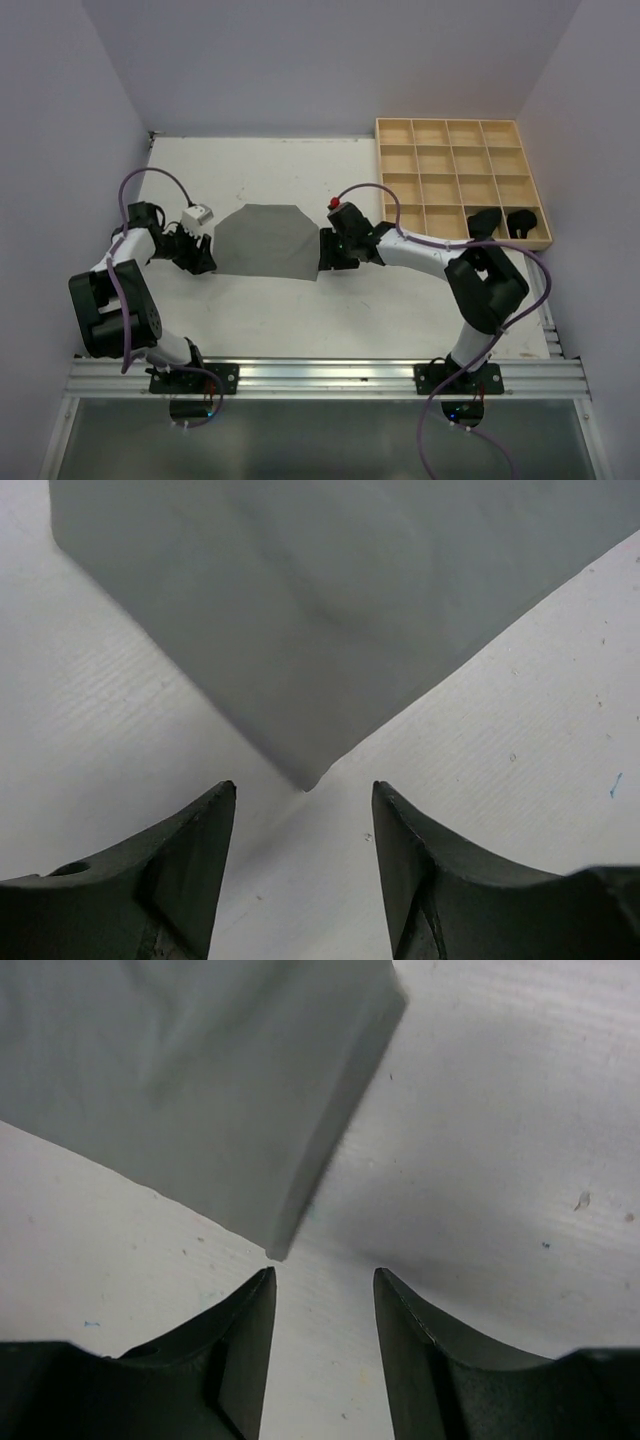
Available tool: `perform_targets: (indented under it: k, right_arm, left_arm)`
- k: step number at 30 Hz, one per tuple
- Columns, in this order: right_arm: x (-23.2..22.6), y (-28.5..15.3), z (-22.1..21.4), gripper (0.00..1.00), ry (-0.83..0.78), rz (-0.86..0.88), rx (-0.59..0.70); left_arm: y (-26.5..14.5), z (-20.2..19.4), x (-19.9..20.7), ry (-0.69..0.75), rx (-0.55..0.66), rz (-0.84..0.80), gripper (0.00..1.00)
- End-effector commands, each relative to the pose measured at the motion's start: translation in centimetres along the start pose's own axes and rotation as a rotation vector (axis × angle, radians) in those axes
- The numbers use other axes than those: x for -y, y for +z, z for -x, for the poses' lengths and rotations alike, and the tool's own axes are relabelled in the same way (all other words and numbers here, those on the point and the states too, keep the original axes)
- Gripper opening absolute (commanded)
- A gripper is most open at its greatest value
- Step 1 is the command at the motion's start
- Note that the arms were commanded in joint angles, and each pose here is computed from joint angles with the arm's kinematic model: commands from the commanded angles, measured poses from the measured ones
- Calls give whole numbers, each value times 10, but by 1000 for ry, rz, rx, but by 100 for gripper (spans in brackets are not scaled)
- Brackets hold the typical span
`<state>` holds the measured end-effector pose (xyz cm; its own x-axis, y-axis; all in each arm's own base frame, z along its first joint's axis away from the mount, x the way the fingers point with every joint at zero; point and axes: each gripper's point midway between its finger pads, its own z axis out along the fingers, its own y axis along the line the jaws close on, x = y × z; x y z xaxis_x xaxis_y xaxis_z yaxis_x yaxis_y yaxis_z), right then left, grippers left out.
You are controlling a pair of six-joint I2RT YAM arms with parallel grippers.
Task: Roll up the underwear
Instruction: Flatten the underwear
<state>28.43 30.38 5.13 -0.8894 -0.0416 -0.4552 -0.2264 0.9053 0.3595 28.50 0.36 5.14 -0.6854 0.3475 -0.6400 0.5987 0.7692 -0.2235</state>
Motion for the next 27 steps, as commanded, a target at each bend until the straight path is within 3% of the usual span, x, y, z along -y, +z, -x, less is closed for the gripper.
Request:
perform_targets:
  k: [1,11,22,27]
  right_arm:
    - [-9,0,-9,47,103,0,10]
    - [-30,10,-16,42,98,-68,29]
    - [-25,22,-15,40,121,-175,35]
    - [-22,29,-19,30,108,-199,19]
  left_arm:
    - [3,-9,4,-81,-9,-7,60]
    - [5,-10,-18,-152,-37,91,58]
    - [12,-19,-18,-162,-71,64,54]
    - [11,-18,-18,-160,-68,65,54]
